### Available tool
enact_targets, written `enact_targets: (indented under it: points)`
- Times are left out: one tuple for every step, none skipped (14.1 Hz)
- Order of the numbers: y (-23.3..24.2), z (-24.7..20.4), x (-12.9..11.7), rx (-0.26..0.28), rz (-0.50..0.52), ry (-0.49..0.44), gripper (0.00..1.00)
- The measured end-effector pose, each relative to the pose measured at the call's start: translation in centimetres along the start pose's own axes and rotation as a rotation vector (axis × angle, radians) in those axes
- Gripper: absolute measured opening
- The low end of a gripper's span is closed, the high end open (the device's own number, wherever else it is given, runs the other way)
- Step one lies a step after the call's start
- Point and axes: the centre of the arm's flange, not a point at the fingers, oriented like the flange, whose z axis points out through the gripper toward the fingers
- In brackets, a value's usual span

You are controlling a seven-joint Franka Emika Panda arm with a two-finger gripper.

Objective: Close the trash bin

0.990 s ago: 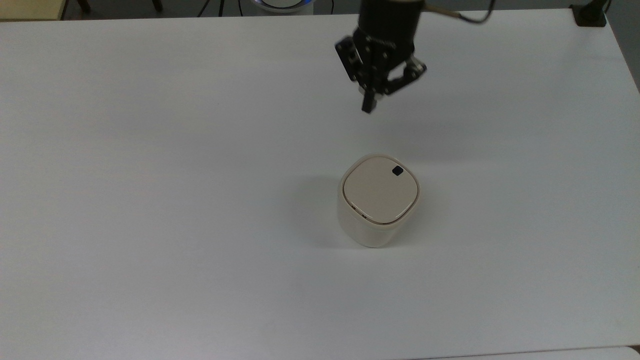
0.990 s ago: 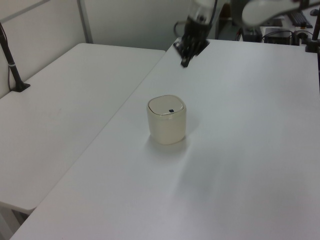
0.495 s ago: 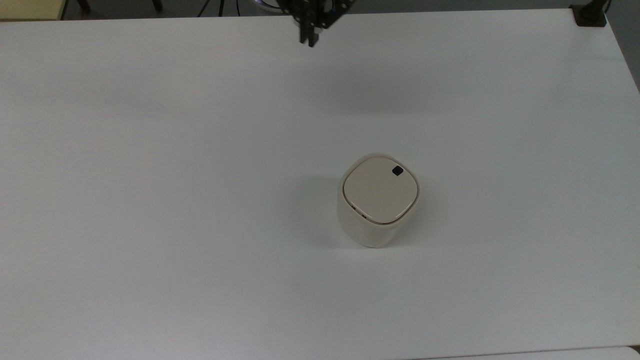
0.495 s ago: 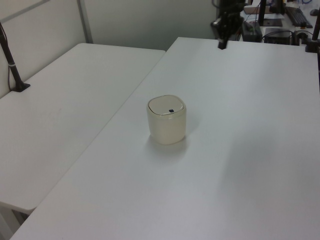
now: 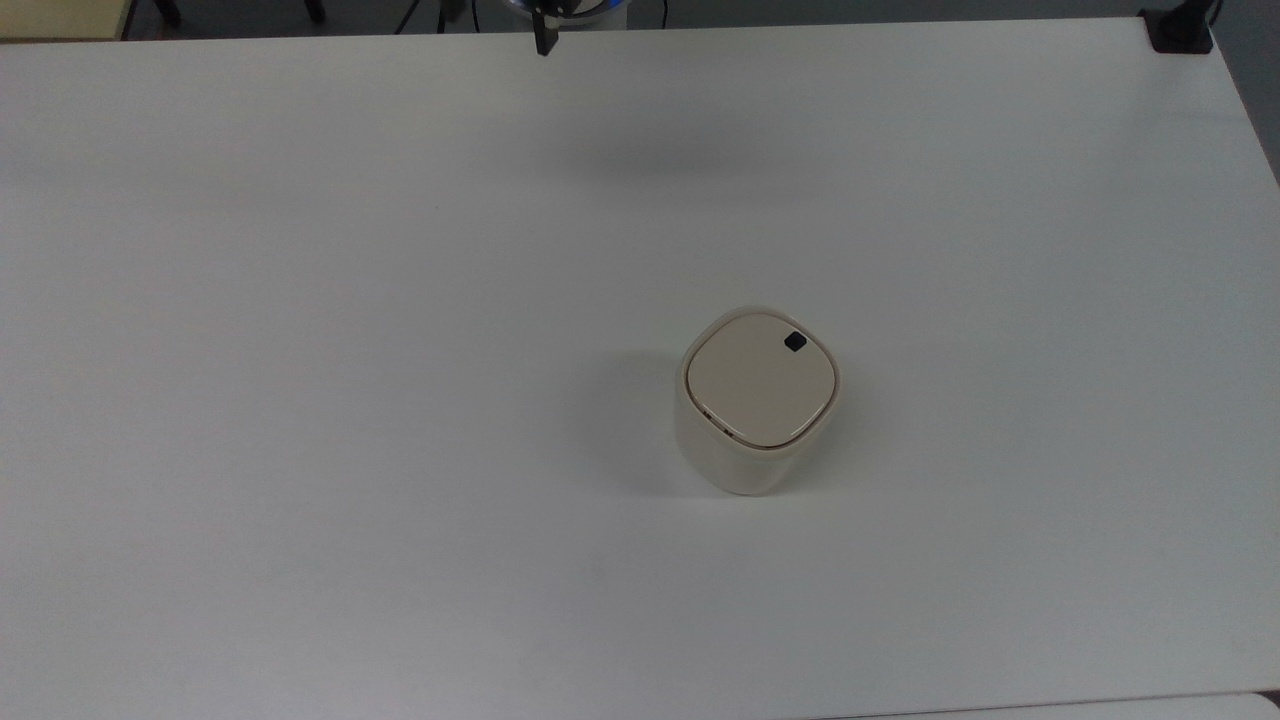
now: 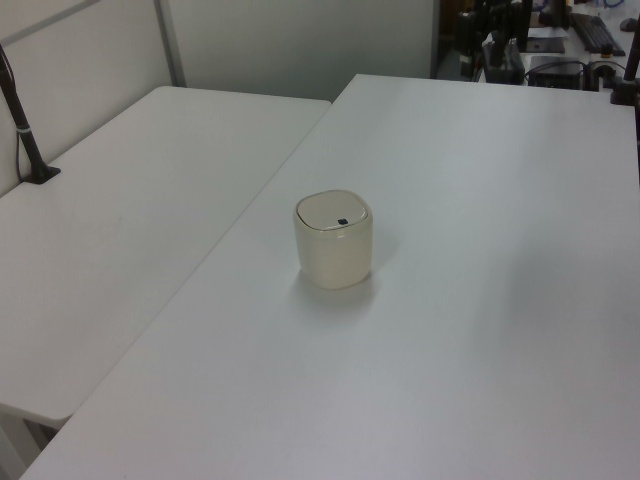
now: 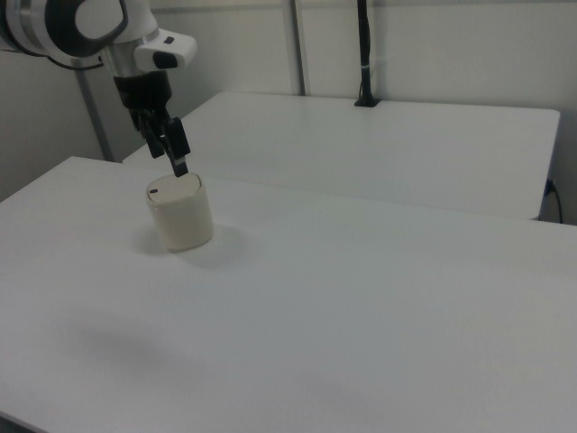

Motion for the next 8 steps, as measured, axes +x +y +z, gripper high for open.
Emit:
enact_targets:
  points:
    - [0.9, -0.3, 0.3, 0.000, -0.067, 0.005, 1.00]
    - [1.6, -0.4, 0.5, 0.000, -0.114, 0.009, 1.00]
    - [2.1, -0.6, 0.7, 0.000, -0.150, 0.012, 1.00]
    - [2.8, -0.9, 1.0, 0.000, -0.177, 0.018, 1.00]
    - [3.1, -1.1, 1.2, 0.000, -0.185, 0.022, 1.00]
    - [3.4, -1.3, 1.3, 0.000, -0.186, 0.026, 1.00]
    - [3.6, -1.4, 1.4, 0.000, -0.188, 0.029, 1.00]
    - [3.7, -1.6, 1.4, 0.001, -0.190, 0.032, 1.00]
